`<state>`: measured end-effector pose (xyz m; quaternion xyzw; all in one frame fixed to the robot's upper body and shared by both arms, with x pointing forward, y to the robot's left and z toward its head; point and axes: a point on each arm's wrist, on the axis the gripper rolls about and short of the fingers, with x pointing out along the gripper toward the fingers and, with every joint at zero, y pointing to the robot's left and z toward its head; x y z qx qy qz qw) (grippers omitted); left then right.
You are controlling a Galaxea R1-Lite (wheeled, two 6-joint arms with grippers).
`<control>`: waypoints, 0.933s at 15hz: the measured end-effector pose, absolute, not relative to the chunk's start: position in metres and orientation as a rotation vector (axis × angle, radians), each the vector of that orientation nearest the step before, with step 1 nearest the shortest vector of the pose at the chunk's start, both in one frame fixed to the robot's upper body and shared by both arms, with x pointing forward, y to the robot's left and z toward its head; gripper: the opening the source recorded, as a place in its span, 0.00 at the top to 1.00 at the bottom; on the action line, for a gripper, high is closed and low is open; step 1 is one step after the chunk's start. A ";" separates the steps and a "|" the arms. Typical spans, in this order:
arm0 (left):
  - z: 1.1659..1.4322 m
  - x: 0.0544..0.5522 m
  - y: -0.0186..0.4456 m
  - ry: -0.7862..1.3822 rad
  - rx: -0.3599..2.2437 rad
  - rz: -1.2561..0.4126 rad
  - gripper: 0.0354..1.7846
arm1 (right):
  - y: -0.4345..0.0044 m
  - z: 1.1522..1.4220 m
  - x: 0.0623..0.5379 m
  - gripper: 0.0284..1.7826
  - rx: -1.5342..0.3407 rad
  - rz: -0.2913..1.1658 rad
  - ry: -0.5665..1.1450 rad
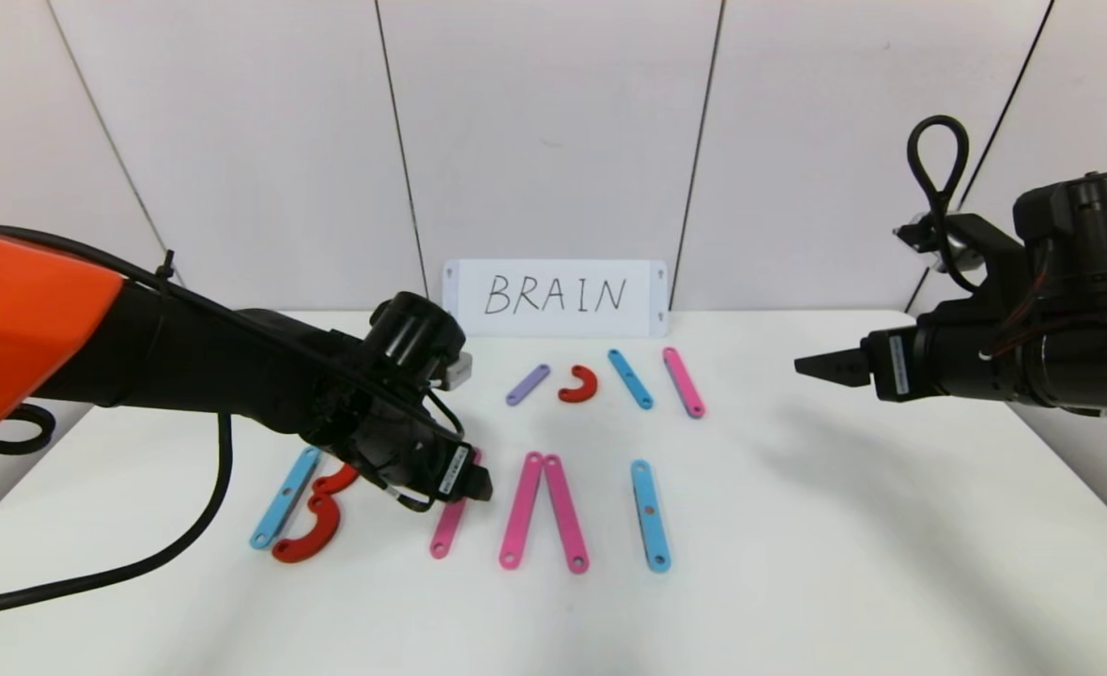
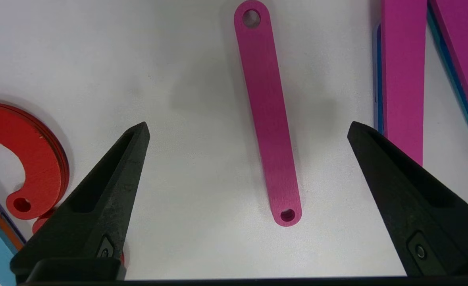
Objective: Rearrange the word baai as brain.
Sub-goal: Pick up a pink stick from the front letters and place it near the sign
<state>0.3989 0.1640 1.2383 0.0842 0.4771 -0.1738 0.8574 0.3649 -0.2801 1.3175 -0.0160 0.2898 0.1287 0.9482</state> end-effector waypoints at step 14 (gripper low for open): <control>1.222 0.408 0.161 1.039 0.187 -0.354 0.85 | -0.280 1.318 0.364 0.02 -0.032 0.261 0.588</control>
